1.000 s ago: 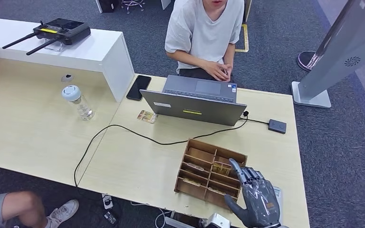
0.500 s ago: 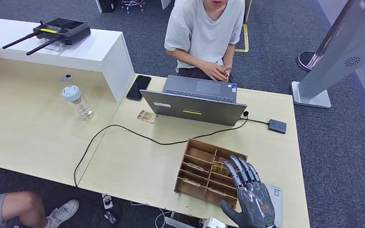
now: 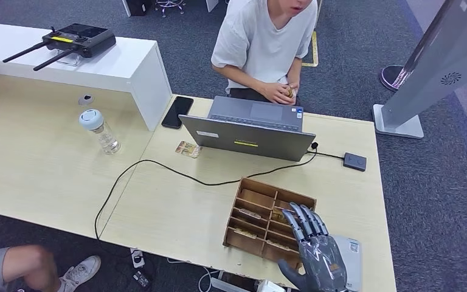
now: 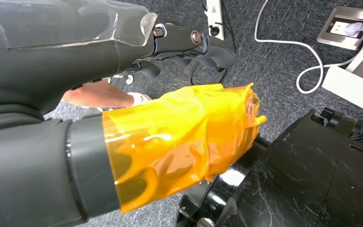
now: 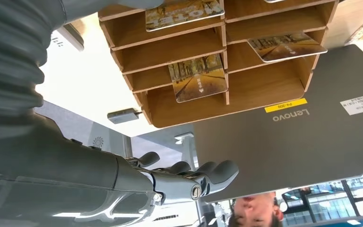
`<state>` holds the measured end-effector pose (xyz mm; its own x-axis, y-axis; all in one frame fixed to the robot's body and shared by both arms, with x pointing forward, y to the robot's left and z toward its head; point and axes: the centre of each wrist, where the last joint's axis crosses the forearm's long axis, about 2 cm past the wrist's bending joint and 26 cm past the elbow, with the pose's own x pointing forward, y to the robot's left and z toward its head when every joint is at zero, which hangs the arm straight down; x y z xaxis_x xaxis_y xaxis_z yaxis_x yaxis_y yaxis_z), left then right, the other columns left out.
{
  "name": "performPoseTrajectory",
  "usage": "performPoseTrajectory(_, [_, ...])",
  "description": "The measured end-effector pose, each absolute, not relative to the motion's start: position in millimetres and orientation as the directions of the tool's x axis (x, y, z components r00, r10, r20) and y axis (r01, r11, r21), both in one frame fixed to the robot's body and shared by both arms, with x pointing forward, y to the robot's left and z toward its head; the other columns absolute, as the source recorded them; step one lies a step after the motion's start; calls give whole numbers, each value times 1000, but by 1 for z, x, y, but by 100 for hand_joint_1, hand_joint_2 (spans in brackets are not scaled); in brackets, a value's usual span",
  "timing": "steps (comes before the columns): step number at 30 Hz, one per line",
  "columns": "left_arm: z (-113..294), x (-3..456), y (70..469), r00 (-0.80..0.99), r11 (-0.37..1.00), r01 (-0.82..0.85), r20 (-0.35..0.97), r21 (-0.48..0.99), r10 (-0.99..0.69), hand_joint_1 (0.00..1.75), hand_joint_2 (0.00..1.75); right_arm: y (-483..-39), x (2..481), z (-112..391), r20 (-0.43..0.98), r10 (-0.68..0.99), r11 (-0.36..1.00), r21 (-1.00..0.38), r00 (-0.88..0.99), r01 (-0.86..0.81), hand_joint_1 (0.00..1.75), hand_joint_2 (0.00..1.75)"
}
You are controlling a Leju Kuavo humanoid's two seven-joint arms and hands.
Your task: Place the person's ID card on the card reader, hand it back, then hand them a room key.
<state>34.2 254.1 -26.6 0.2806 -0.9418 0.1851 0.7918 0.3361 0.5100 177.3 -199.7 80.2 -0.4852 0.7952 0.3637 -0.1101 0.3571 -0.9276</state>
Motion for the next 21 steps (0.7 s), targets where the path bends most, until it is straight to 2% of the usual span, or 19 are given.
performPoseTrajectory(21, [-26, 37, 254, 279, 338, 789, 190, 513, -941, 0, 0, -200, 176, 63, 350, 821, 306, -937, -452, -171, 13, 175])
